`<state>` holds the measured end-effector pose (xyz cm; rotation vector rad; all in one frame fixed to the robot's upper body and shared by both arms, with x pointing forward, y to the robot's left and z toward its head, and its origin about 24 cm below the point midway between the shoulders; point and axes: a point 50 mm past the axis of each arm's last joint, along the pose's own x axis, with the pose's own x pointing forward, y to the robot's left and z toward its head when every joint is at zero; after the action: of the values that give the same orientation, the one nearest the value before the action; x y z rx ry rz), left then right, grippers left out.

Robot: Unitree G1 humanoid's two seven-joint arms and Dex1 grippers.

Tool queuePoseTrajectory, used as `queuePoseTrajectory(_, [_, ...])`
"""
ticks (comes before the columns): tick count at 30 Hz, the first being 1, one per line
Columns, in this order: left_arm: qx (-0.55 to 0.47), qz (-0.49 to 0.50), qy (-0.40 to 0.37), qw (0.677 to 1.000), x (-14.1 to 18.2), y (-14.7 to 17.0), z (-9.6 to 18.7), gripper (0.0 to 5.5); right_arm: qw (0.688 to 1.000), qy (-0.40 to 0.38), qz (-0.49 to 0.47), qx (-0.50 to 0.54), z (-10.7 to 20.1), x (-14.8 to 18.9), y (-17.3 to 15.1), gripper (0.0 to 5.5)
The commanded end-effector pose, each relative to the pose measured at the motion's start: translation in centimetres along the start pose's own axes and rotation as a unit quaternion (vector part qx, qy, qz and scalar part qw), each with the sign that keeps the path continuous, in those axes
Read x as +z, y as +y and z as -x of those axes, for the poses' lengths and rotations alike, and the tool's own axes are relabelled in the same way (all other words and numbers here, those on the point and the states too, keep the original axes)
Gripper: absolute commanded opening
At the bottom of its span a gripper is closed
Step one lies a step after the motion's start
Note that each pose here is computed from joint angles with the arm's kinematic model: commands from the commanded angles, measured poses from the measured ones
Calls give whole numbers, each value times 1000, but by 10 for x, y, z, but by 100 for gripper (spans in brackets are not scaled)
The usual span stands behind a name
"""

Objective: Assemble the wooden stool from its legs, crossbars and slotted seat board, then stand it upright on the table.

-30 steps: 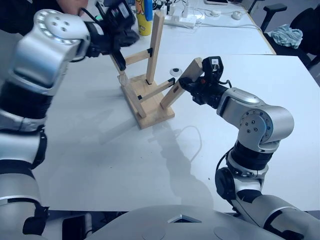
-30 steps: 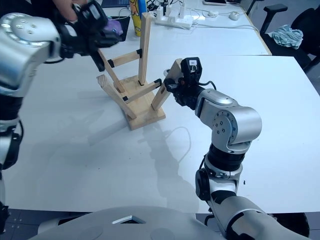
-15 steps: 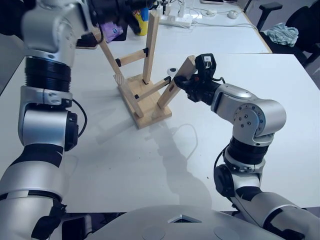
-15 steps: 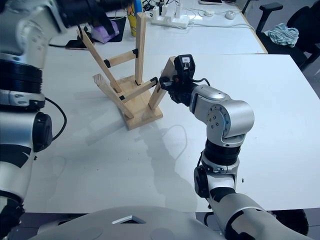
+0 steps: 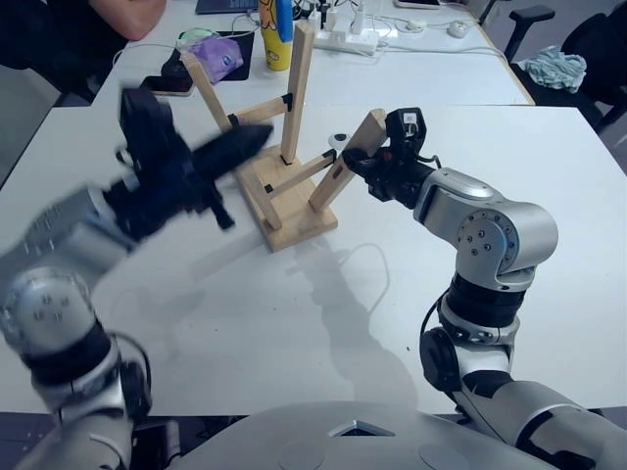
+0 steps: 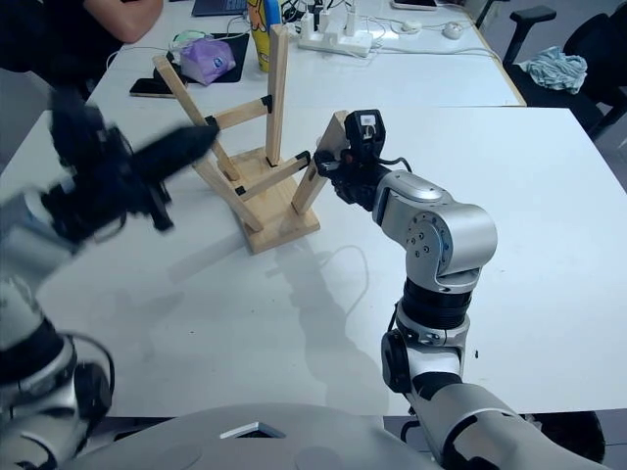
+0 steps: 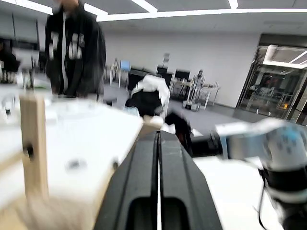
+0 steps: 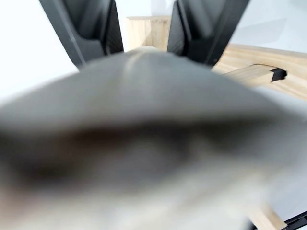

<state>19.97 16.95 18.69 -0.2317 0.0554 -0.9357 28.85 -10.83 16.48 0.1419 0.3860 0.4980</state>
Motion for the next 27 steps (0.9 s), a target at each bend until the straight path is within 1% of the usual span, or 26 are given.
queuePoseTrajectory(1, [84,44,114,989,-59,-18,42,57,979,174,-58,-88,4,-71,-40,105])
queuePoseTrajectory(3, [99,39,121,987,-68,-17,47,90,979,176,-55,-88,2,-71,-43,105])
queuePoseTrajectory(7, [99,7,111,989,-74,-8,38,149,979,182,-46,-78,-2,-71,-43,105])
queuePoseTrajectory(8, [98,-2,108,989,-74,-6,36,156,979,184,-44,-72,-3,-71,-42,105])
queuePoseTrajectory(10, [99,-18,100,990,-70,-3,34,189,979,187,-39,-65,-6,-71,-40,105])
queuePoseTrajectory(11, [99,-30,96,990,-67,-1,33,196,980,188,-38,-63,-7,-71,-40,105])
queuePoseTrajectory(12, [101,-41,89,990,-62,1,33,219,980,188,-37,-62,-7,-71,-40,105])
queuePoseTrajectory(14, [105,-63,75,990,-50,6,33,245,979,190,-38,-59,-7,-72,-40,105])
queuePoseTrajectory(19, [108,-104,71,986,-28,21,35,248,979,193,-42,-56,-8,-76,-39,105])
queuePoseTrajectory(22, [101,-139,78,982,-19,31,29,248,979,195,-43,-52,-10,-77,-38,105])
queuePoseTrajectory(27, [94,-169,91,977,-20,44,22,317,979,197,-38,-41,-14,-77,-35,105])
